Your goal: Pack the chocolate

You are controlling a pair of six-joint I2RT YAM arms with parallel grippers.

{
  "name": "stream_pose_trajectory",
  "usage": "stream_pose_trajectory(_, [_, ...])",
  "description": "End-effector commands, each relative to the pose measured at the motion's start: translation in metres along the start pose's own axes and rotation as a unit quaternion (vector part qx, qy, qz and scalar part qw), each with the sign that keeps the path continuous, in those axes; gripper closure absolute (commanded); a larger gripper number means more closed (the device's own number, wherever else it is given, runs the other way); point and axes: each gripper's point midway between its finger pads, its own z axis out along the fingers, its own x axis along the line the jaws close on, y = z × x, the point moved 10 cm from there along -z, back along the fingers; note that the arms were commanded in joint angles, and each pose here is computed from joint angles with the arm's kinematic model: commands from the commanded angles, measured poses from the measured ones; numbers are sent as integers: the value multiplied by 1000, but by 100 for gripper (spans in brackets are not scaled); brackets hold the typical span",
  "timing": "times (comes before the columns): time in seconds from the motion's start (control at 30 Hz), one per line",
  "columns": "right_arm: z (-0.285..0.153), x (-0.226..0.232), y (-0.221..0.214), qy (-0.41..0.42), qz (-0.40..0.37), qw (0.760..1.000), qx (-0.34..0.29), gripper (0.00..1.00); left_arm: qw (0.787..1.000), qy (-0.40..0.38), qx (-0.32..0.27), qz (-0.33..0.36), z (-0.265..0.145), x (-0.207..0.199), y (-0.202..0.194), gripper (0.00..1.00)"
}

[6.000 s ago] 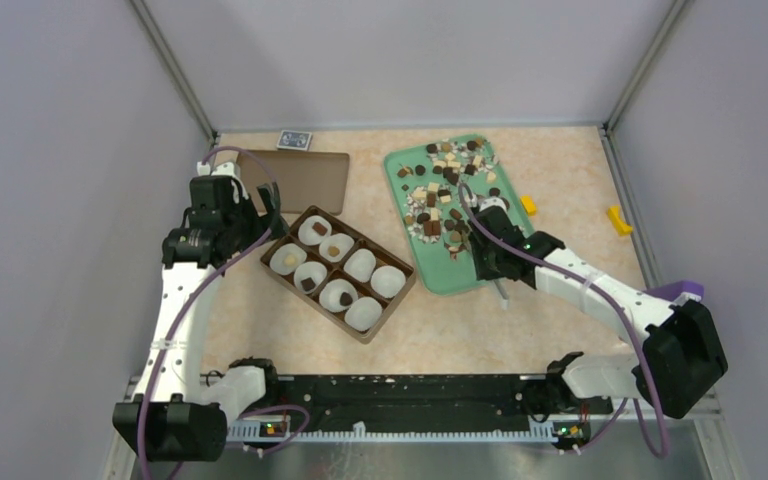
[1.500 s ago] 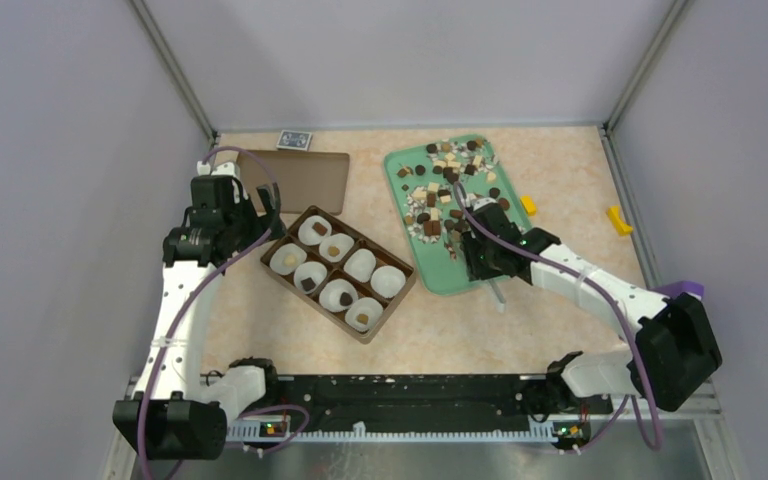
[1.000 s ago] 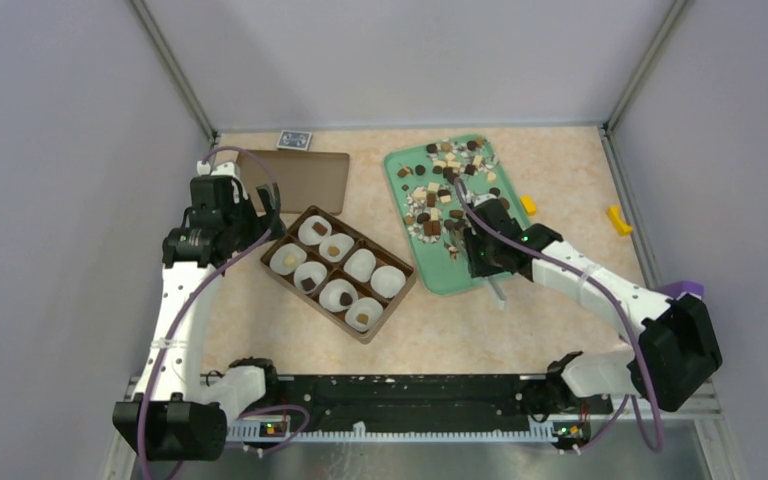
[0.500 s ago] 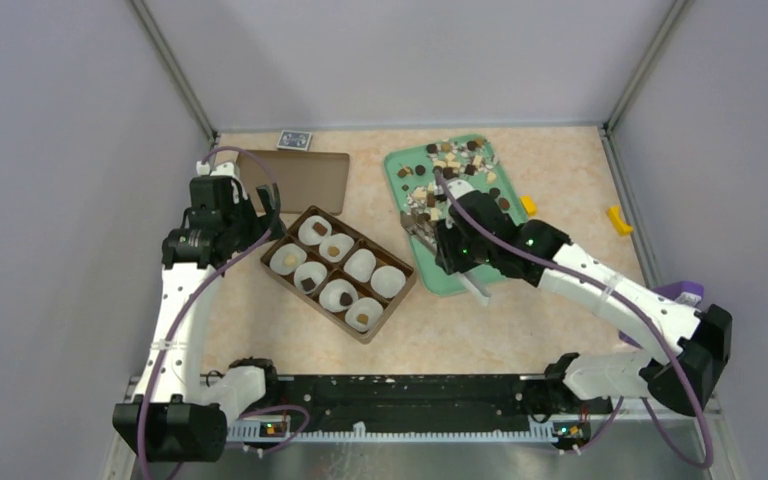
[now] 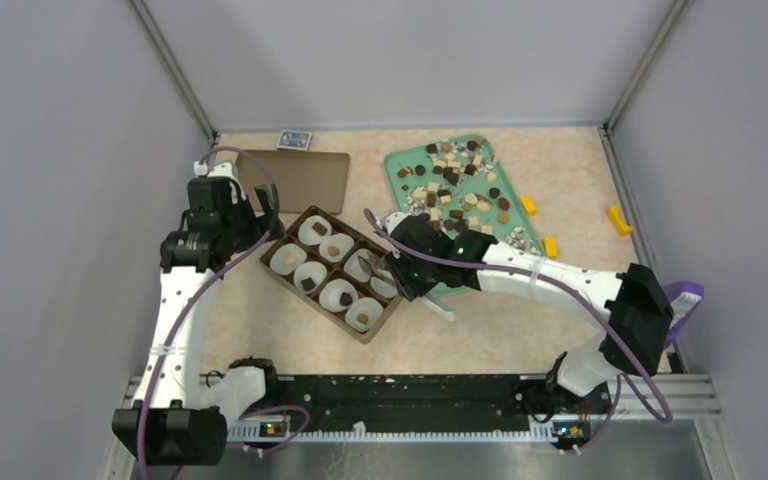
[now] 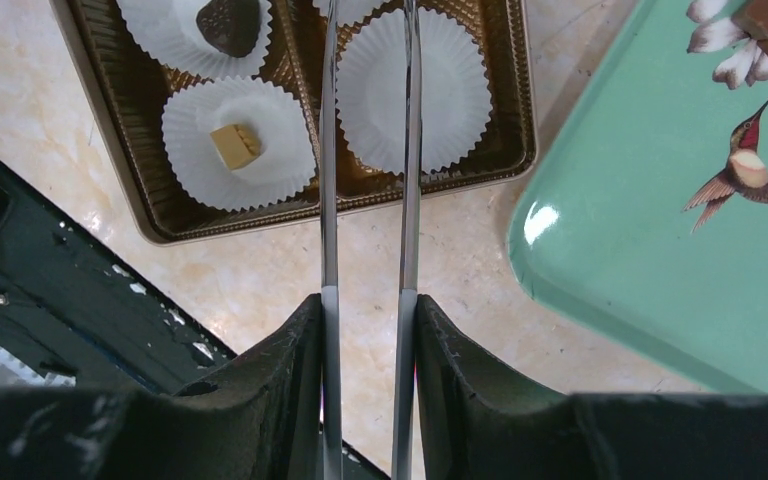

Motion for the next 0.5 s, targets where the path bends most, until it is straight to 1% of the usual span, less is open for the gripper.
stream_pose_trajectory(0.0, [-8,12,28,27,-7,998,-61,79,1000,6,-19,3,-7,1,3,1])
stream_pose_trajectory(0.17, [-1,13,31,27,-9,997,-65,76,1000,6,-20,3,-6,1,3,1])
stream_pose_trajectory(0.47, [6,15,36,24,-10,998,-65,64,1000,5,-16,5,-4,0,3,1])
